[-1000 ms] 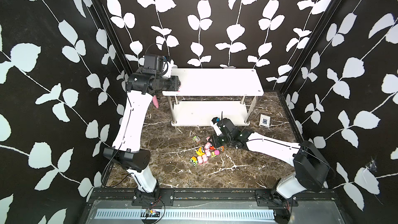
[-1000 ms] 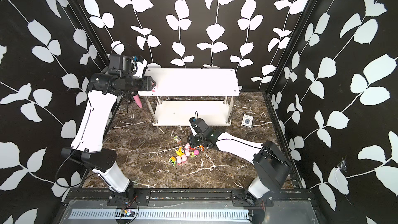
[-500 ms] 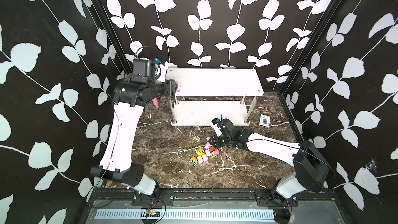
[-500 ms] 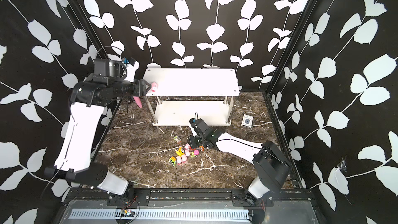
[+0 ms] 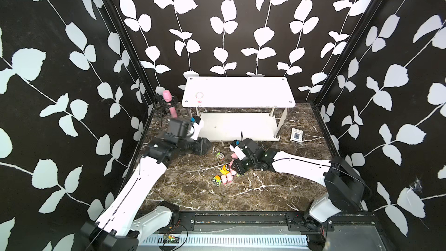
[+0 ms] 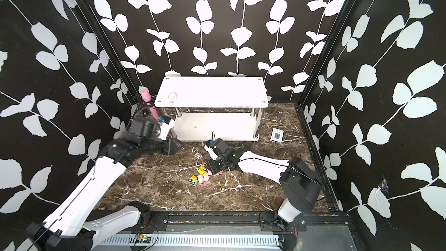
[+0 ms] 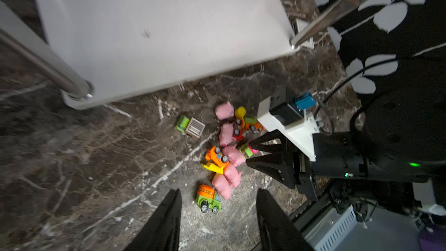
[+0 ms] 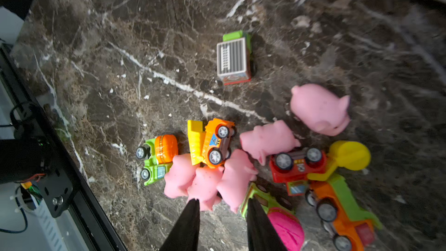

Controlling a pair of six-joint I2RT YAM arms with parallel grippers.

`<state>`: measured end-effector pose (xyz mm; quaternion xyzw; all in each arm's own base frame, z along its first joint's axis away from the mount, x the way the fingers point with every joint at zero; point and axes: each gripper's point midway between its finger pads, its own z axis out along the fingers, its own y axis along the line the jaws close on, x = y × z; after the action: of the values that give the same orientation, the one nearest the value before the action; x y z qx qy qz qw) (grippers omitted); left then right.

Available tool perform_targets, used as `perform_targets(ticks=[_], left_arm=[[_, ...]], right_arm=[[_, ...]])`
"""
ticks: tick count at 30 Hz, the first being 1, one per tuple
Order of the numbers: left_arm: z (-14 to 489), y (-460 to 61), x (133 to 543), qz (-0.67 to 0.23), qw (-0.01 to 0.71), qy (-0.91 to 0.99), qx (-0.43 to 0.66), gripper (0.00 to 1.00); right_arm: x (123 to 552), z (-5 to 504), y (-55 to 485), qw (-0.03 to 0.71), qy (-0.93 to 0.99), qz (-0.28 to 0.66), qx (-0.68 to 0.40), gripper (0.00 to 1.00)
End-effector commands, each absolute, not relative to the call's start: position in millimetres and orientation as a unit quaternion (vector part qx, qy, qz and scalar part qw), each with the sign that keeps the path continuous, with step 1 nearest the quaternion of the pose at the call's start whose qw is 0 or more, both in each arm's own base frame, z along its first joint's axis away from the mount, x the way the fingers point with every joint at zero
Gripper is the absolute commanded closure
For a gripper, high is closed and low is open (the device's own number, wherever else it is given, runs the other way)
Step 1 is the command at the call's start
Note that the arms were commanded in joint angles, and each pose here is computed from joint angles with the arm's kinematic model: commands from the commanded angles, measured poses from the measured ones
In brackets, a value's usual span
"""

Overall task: Organize plastic toys on shelves
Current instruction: Pick up the plastic toy at the center of the board.

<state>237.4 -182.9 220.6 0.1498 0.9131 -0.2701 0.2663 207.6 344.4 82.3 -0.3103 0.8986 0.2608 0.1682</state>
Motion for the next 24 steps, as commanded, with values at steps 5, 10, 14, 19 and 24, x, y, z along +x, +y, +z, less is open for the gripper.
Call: perform_targets(ticks=[5,10,14,19,24], left_arm=[[152,-239,226,-0.319,0.212,0.911,0.154,0.59],[118,-251,220,-0.317,0.18,0.918,0.155,0.65],[96,-254,214,-0.301,0.16,0.928,0.153,0.69],[78,-259,202,-0.289,0.141,0.934,0.156,0.7],[64,-250,195,-0.263,0.139,0.944,0.141,0.72]], right_arm=[[193,67,354,0.149,0.901,0.261,-0.314,0.71],[187,60,353,0.145,0.903,0.268,-0.302,0.71],[186,51,348,0.142,0.911,0.253,-0.293,0.71],[189,48,341,0.148,0.918,0.237,-0.282,0.71],[191,45,334,0.152,0.924,0.22,-0.275,0.73]])
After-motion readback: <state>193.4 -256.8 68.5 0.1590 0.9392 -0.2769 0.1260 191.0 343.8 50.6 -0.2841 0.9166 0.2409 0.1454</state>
